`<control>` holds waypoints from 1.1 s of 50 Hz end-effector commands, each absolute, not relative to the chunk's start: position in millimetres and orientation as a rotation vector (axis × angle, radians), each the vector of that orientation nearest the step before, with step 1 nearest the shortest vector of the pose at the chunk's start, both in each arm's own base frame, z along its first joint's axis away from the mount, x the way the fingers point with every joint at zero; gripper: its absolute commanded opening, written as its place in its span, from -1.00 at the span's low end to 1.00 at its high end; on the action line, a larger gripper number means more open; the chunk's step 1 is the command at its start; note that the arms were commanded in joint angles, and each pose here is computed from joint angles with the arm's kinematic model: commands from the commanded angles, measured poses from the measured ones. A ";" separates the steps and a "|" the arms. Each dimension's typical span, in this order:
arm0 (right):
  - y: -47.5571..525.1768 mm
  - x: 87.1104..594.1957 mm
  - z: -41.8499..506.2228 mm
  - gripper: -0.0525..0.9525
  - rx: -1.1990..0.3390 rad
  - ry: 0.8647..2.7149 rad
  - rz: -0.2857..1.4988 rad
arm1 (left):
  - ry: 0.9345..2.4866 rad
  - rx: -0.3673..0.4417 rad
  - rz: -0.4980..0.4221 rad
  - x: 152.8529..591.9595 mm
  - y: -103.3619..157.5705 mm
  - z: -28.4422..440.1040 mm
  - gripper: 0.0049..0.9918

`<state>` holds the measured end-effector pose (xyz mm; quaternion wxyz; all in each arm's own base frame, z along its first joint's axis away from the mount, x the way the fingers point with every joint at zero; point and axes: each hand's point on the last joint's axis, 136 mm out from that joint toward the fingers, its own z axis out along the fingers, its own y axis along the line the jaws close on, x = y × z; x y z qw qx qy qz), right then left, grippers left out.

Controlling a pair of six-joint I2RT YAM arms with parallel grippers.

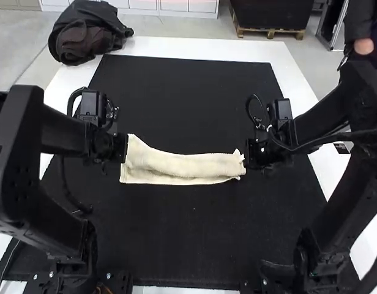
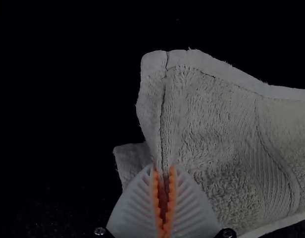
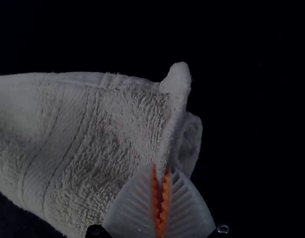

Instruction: Fold the towel.

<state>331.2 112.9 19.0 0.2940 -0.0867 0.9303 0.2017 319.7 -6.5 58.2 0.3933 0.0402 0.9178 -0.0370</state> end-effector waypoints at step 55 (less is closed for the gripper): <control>114.7 354.4 19.1 0.91 -0.242 2.460 0.518 | 2.207 0.043 0.054 336.2 17.4 99.0 0.95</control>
